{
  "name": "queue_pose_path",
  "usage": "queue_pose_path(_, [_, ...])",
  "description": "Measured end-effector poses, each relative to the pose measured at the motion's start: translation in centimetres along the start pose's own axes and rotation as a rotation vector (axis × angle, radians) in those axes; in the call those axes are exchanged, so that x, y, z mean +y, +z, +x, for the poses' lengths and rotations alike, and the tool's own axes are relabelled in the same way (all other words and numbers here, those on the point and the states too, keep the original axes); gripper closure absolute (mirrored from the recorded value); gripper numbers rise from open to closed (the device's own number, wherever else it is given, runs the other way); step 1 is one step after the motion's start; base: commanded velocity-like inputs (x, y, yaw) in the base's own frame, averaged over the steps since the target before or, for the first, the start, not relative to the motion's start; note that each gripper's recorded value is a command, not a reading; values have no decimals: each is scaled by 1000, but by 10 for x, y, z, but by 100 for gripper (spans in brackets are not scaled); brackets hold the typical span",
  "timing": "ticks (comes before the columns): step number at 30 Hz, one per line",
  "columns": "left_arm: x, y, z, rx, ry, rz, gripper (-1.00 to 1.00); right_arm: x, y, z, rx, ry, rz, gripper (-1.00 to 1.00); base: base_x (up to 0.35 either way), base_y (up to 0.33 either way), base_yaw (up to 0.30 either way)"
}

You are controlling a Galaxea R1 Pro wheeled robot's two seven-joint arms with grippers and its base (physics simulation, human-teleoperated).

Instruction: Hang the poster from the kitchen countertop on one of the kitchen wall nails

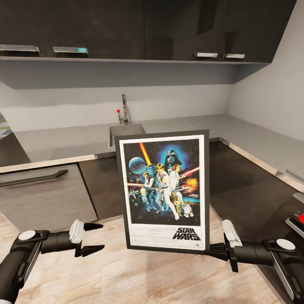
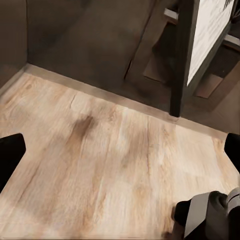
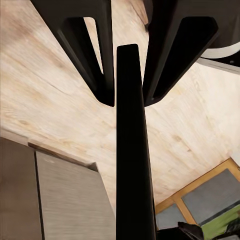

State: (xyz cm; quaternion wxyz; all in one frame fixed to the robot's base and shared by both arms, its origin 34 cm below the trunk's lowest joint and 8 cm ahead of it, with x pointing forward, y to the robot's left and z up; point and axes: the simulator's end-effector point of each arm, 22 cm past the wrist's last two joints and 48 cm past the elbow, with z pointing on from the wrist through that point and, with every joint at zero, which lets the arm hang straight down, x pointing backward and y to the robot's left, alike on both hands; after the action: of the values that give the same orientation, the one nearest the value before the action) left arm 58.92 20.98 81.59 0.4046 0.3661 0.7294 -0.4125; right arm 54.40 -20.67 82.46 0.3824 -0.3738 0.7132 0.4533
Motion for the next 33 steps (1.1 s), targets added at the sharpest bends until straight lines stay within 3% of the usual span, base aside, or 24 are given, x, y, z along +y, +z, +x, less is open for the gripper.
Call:
queue_pose_path(4, [4,1,38,1,-35,3,-100,-1,-1,0,0,0,3,100,0,0,0])
queue_pose_path(11, [-4,6,104,8,-147,18,-100,-2,-1,0,1,0,9,100,0,0,0])
queue_pose_path(13, [-4,8,125,12,-181,-7,-100,-3,-2,0,1,0,11,100,0,0,0])
queue_pose_path(17, [7,9,168,23,-236,-120,-100,-3,-3,0,0,-1,15,100,0,0,0])
queue_pose_path(18, [8,8,195,35,-289,-184,-100,-3,-3,0,0,-1,15,100,0,0,0])
queue_pose_path(20, [12,4,208,34,-331,-235,-100,-3,-3,0,1,-1,16,100,0,0,0])
queue_pose_path(22, [19,-4,226,14,-409,-326,-100,-4,-4,0,2,-1,19,100,0,0,0])
queue_pose_path(23, [32,-15,242,-17,-477,-444,-100,-7,-7,0,-3,2,32,100,0,0,0])
queue_pose_path(24, [45,-34,278,-48,-596,-659,-100,-18,-21,-6,-31,4,85,100,0,0,0])
queue_pose_path(25, [43,-39,290,-65,-652,-716,-100,-20,-23,-7,-36,3,94,100,0,0,0])
queue_pose_path(27, [54,-53,298,-104,-706,-823,-100,-22,-24,-7,-36,0,105,100,0,0,0])
queue_pose_path(28, [55,-56,301,-101,-712,-843,-100,-23,-24,-7,-36,0,109,100,0,0,6])
queue_pose_path(29, [61,-69,327,-53,-756,-994,-100,-27,-24,-7,-38,3,126,100,0,0,40])
queue_pose_path(33, [61,-70,336,-35,-775,-1049,-100,-28,-25,-7,-39,5,131,100,0,0,107])
